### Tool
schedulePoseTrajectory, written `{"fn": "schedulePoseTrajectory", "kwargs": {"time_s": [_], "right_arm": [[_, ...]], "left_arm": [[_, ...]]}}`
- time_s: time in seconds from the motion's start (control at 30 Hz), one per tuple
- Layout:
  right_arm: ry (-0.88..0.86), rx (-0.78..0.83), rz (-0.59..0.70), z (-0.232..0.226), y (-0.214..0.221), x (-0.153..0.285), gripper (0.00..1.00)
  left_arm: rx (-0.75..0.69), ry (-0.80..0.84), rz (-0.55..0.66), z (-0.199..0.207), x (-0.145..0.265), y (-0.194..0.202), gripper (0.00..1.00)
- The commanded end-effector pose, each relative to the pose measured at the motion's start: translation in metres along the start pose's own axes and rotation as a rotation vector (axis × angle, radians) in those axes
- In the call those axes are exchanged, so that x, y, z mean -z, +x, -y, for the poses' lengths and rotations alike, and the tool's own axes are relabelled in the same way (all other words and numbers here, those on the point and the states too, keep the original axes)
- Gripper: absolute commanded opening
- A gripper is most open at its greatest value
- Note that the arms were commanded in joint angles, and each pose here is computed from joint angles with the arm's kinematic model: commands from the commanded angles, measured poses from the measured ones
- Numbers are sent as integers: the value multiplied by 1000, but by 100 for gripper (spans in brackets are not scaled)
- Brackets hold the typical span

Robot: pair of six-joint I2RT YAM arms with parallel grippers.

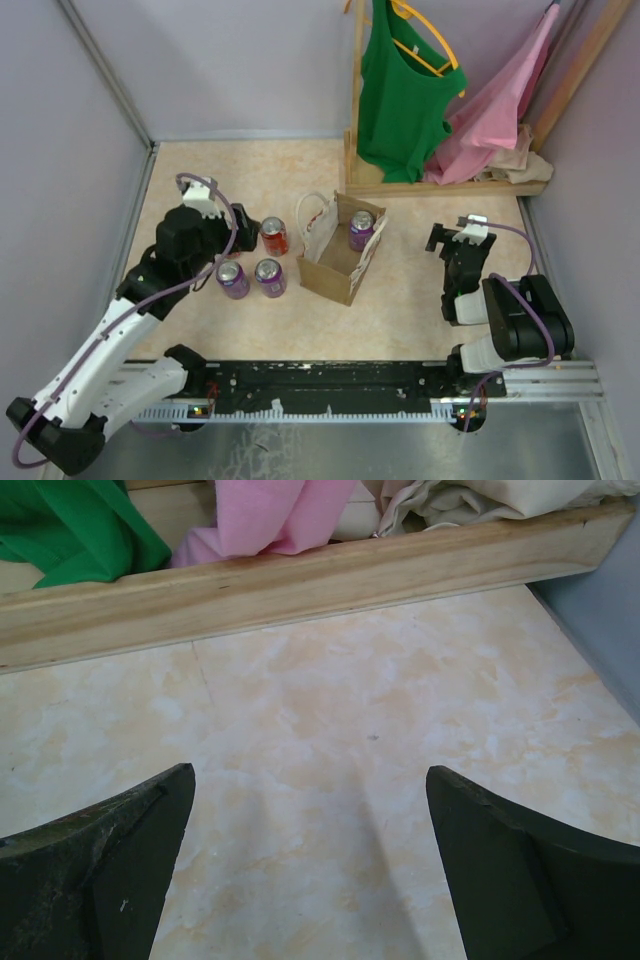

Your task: Take the beverage out of the canvas bag

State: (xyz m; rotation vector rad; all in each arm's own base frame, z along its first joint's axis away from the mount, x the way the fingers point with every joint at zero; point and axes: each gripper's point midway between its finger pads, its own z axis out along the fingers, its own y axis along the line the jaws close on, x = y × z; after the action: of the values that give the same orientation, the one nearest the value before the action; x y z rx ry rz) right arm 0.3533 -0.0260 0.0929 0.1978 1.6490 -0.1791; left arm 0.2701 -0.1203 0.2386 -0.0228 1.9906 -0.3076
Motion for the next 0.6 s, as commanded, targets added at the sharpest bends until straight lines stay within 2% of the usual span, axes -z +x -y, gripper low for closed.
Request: {"fn": "schedulePoseTrajectory", "kwargs": {"time_s": [0.0, 0.07, 0.27, 0.4, 0.57], "right_arm": [[3, -20, 53, -1, -16, -5, 99], [2, -20, 53, -1, -16, -5, 99], [1, -19, 51, -1, -16, -5, 99], [1, -20, 53, -1, -16, -5, 99], [2, -19, 53, -1, -16, -5, 99]], "left_arm": [[-116, 330, 133, 71, 11, -57, 95], [-169, 423, 127, 100, 8, -62, 95], [-388, 566, 127, 190, -11, -66, 97], [-446, 659, 82, 226, -41, -53, 97], [-503, 681, -11, 248, -86, -24, 96]]}}
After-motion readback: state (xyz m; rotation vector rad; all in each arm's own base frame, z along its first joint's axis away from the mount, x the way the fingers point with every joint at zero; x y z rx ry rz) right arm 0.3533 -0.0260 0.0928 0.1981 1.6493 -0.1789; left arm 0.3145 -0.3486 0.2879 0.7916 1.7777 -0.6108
